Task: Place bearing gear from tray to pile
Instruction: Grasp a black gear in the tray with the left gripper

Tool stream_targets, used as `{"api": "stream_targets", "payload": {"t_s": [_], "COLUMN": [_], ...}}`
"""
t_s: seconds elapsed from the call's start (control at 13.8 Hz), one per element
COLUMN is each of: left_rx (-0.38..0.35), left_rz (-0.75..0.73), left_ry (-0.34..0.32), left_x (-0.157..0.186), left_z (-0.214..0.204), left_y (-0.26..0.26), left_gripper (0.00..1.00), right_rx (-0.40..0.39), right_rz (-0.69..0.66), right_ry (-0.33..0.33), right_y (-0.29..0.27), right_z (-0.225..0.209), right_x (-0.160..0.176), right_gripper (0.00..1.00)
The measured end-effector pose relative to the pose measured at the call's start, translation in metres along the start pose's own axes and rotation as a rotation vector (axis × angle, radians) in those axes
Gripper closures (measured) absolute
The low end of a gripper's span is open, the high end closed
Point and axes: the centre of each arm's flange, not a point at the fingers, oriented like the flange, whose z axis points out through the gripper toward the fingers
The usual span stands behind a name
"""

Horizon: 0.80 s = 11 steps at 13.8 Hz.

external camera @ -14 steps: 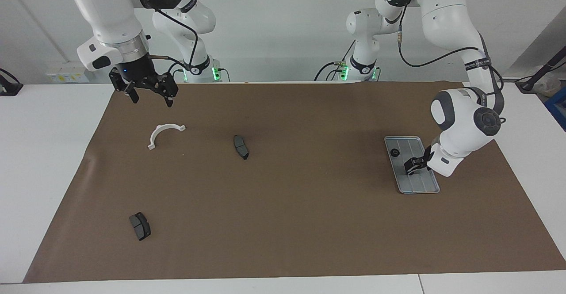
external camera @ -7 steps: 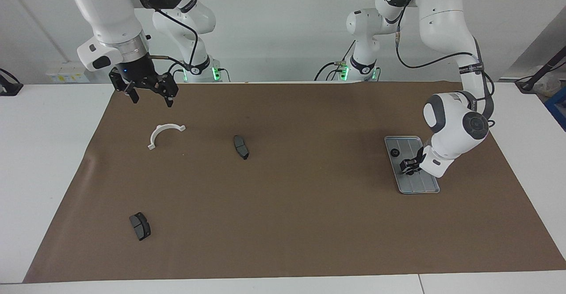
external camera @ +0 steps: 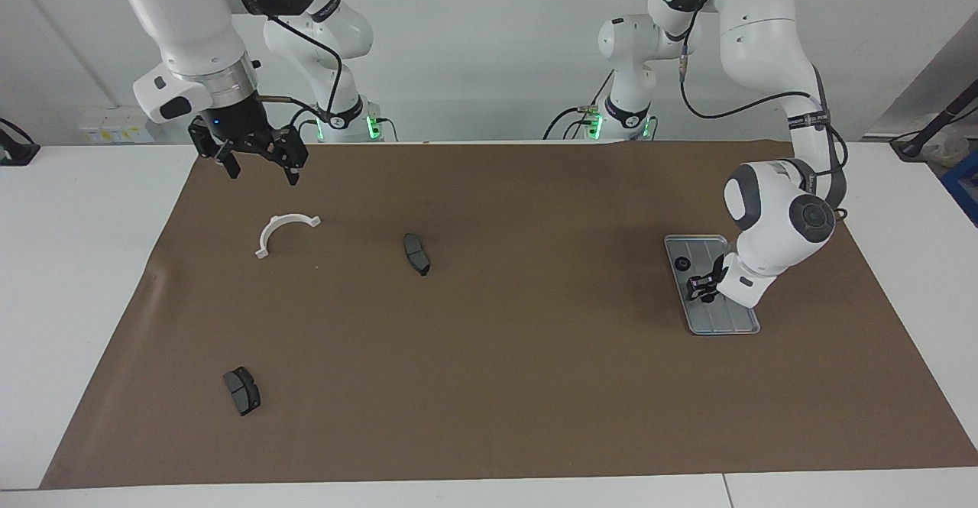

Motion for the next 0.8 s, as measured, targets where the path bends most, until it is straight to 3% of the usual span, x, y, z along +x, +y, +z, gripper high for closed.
{"api": "stream_targets", "payload": {"t_s": [0.29, 0.8], "left_rx": [0.0, -0.001], "left_rz": [-0.003, -0.002], "left_ry": [0.0, 0.002], "left_x": [0.0001, 0.0005], "left_z": [0.0001, -0.0011], "left_y": [-0.0002, 0.0005], "left_gripper": [0.59, 0.76], "right_rx": [0.0, 0.0], "right_rz": [0.0, 0.0], "right_ry": [0.0, 0.0], "right_y": [0.0, 0.0], "right_z": [0.0, 0.0], "right_x": [0.0, 0.0], "right_gripper": [0.0, 0.0]}}
